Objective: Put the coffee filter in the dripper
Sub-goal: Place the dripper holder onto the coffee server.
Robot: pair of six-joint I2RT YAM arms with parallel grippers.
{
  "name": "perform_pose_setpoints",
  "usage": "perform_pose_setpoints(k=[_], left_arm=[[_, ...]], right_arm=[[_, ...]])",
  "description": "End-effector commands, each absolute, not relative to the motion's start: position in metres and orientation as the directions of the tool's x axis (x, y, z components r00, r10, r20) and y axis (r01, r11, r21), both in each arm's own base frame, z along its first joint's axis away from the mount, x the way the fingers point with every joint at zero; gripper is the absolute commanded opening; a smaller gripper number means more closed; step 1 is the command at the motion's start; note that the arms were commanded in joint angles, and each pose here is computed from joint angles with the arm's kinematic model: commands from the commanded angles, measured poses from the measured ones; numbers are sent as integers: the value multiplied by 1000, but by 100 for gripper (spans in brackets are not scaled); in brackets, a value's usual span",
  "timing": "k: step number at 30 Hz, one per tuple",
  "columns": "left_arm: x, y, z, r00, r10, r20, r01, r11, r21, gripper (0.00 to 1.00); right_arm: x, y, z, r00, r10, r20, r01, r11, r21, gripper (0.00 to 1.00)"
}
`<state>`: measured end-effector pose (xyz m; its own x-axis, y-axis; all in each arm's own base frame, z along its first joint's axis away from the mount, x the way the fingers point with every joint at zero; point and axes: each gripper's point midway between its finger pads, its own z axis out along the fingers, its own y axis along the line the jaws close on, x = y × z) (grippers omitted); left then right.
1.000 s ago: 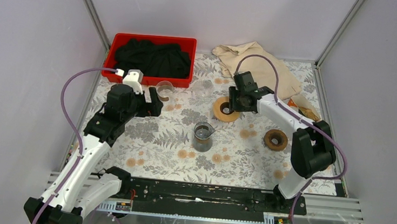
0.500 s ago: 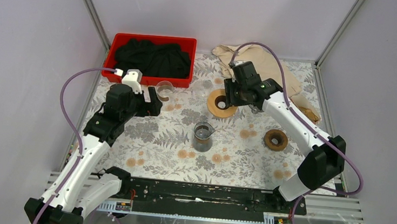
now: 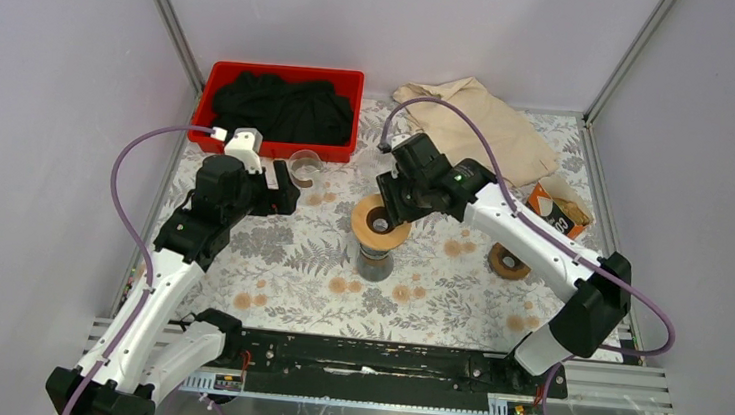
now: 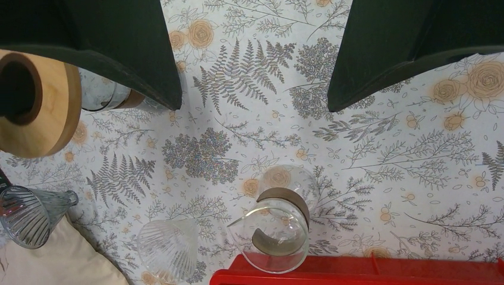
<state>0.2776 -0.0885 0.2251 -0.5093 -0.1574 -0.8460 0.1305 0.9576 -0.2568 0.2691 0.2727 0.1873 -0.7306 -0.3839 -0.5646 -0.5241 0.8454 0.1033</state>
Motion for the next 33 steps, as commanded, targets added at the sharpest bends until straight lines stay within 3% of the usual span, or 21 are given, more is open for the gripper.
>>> perform_pose_setpoints(k=[1, 33], left_arm=[[287, -90, 235, -462, -171, -870, 149, 952, -267, 100], [283, -95, 244, -429, -170, -887, 202, 939, -277, 100]], right_arm=[[262, 293, 203, -683, -413, -602, -588, 800, 119, 29], [256, 298, 145, -694, -472, -544, -598, 799, 70, 35]])
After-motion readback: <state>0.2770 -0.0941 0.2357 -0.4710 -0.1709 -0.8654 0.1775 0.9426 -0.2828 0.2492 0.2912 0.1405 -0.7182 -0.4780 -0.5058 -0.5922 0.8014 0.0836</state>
